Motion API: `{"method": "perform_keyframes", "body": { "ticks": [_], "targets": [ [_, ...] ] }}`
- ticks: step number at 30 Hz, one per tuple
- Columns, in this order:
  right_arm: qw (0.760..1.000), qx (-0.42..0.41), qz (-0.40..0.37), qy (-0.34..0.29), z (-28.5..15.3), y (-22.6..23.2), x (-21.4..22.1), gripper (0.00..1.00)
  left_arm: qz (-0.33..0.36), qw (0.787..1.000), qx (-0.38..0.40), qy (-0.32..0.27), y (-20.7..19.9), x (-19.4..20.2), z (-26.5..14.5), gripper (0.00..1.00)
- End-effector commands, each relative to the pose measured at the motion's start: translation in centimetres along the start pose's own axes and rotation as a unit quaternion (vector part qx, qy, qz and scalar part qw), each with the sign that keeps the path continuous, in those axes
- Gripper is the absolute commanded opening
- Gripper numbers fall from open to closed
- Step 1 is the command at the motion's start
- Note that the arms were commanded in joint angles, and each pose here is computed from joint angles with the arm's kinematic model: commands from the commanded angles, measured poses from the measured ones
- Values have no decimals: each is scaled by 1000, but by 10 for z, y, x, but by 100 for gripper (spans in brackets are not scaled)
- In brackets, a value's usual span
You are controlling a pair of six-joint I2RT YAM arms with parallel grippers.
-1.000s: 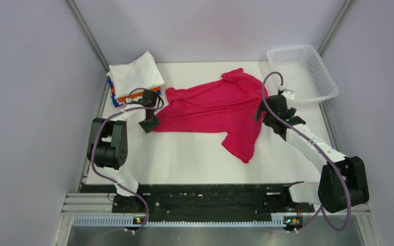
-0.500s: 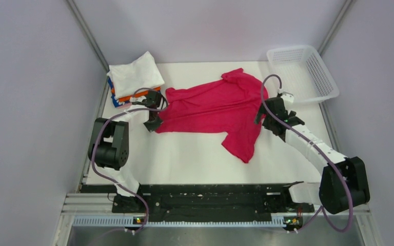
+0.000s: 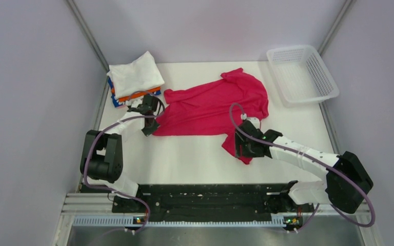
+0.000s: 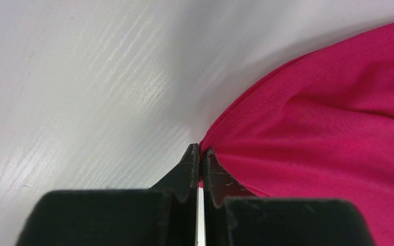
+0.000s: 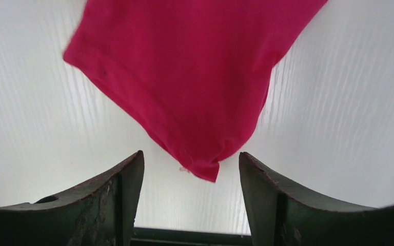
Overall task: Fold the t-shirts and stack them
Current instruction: Flatten out the tshirt
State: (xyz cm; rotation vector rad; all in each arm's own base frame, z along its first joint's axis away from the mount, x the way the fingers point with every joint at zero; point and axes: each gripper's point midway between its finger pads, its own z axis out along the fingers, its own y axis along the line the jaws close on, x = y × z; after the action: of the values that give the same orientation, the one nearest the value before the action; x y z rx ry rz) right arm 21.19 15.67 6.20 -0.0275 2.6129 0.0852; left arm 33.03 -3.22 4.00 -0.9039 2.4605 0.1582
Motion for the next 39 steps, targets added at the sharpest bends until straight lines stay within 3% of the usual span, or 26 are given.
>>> {"method": "perform_keyframes", "body": {
  "ticks": [1, 9, 17, 20, 24, 25, 31, 39],
  "targets": [
    [999, -28, 1, 44, -4, 5, 32, 63, -12, 1000, 9, -23, 0, -9, -8, 0],
    [998, -46, 4, 49, 12, 13, 40, 52, -16, 999, 17, -25, -2, -10, -12, 0],
    [999, -4, 9, 53, 28, 1, 46, 45, -15, 999, 16, -24, 0, -9, -12, 0],
    [998, 14, 15, 59, 32, -7, 53, 35, -17, 999, 16, -25, 1, -9, -13, 0],
    [998, 47, 30, 42, 30, -19, 49, 4, -19, 999, 21, -29, 0, -11, -17, 0],
    [997, 57, 34, 29, 28, -22, 43, 0, -20, 999, 25, -32, -1, -13, -19, 0],
    [989, 80, 75, -97, 0, -29, -45, 0, -32, 994, 75, -76, -22, -49, -51, 0],
    [946, 80, 129, -285, -77, -65, -192, 0, -47, 976, 154, -148, -66, -123, -119, 0]
  ]
}}
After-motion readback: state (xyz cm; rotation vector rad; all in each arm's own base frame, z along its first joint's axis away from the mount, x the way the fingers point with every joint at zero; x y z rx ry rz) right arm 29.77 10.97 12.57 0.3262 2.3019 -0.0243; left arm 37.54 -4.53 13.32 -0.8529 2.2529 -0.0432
